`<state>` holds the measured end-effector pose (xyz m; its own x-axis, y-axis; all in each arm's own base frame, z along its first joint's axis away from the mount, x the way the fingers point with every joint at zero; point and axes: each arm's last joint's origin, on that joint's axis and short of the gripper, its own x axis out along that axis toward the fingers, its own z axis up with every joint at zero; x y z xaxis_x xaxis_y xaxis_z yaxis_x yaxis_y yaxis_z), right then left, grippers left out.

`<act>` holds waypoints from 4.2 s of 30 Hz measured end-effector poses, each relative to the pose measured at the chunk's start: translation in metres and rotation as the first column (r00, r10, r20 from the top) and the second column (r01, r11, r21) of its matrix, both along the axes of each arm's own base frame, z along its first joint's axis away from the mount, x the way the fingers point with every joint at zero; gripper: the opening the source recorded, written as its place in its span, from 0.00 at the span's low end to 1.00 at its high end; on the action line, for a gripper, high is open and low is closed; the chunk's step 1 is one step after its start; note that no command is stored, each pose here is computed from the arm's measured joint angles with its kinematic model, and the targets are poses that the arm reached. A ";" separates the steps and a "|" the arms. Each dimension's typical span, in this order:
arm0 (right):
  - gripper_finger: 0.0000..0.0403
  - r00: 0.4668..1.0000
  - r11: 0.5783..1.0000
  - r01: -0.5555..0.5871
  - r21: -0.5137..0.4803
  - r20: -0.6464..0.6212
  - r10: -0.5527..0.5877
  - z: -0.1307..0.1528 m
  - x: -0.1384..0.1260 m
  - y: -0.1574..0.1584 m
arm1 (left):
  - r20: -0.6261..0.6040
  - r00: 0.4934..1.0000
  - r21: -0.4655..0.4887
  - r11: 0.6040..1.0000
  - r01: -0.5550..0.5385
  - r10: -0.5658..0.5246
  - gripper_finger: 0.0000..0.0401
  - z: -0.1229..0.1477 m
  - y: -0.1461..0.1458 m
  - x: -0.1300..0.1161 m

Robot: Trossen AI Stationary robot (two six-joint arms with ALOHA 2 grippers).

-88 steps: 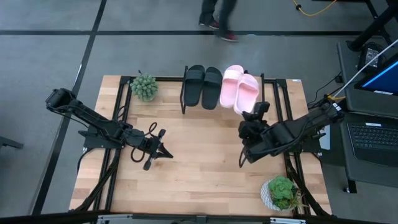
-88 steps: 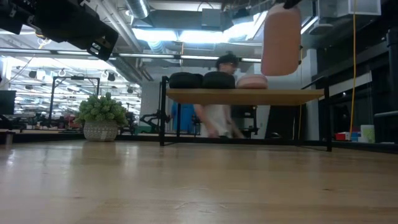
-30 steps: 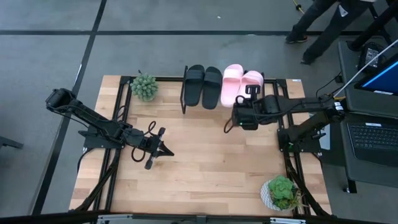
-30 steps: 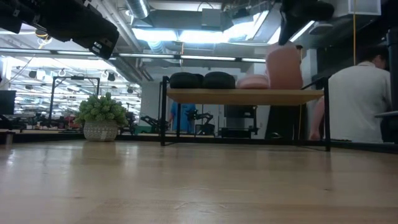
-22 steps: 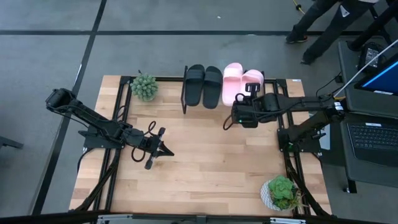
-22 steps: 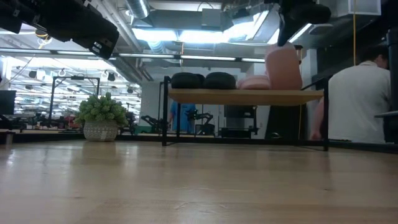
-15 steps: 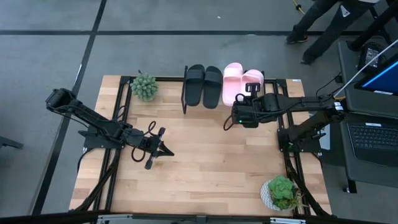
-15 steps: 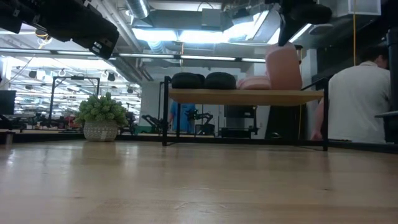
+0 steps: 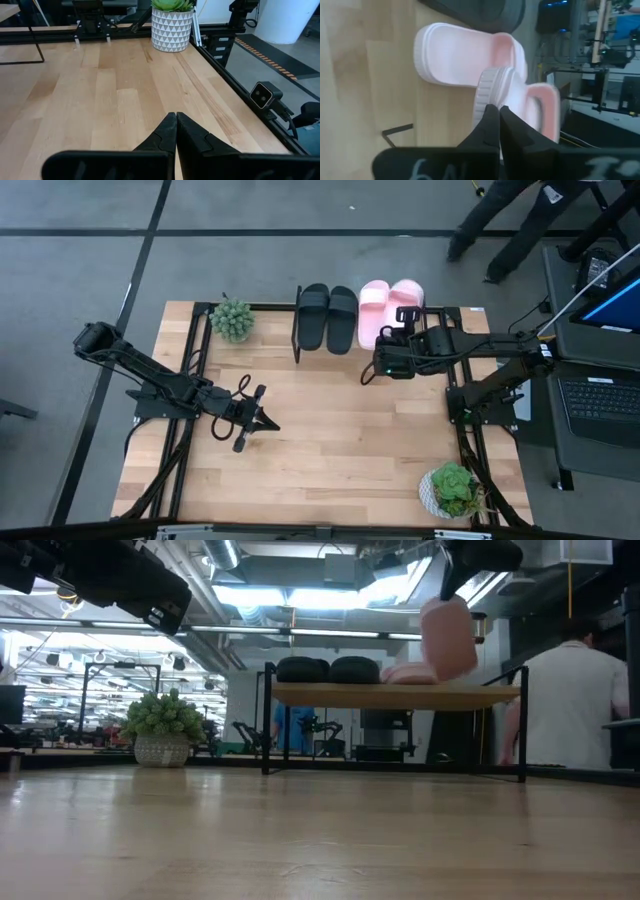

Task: Pick and place slides into the shelf
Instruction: Put the pink slide on the shelf

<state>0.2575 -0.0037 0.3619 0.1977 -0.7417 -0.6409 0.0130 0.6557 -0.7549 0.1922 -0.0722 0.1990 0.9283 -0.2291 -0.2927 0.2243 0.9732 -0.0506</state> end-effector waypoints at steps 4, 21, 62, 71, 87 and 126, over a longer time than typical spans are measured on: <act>0.00 1.000 1.000 -0.003 0.030 0.000 0.003 -0.001 0.000 0.001 | 0.000 1.000 0.000 1.000 0.000 0.000 0.01 0.000 0.000 0.000; 0.00 0.997 0.998 0.056 0.019 -0.057 -0.055 -0.011 -0.002 -0.017 | 0.000 1.000 0.000 1.000 0.000 0.000 0.01 0.000 0.000 0.000; 0.25 0.955 0.894 0.196 0.404 0.130 -0.268 -0.016 0.004 -0.013 | -0.002 1.000 -0.008 1.000 -0.002 0.002 0.01 0.000 0.000 0.000; 0.25 0.942 0.884 0.214 0.416 0.151 -0.299 -0.016 0.004 -0.013 | -0.002 1.000 -0.008 1.000 -0.002 0.002 0.01 0.000 0.000 0.000; 0.16 0.890 0.898 0.305 0.317 0.240 -0.387 0.014 -0.031 -0.025 | -0.002 1.000 -0.008 1.000 -0.002 0.002 0.01 0.000 0.000 0.000; 0.39 0.650 0.698 0.646 0.309 0.255 -0.716 -0.034 -0.046 -0.096 | -0.002 1.000 -0.008 1.000 -0.002 0.002 0.01 0.000 0.000 0.000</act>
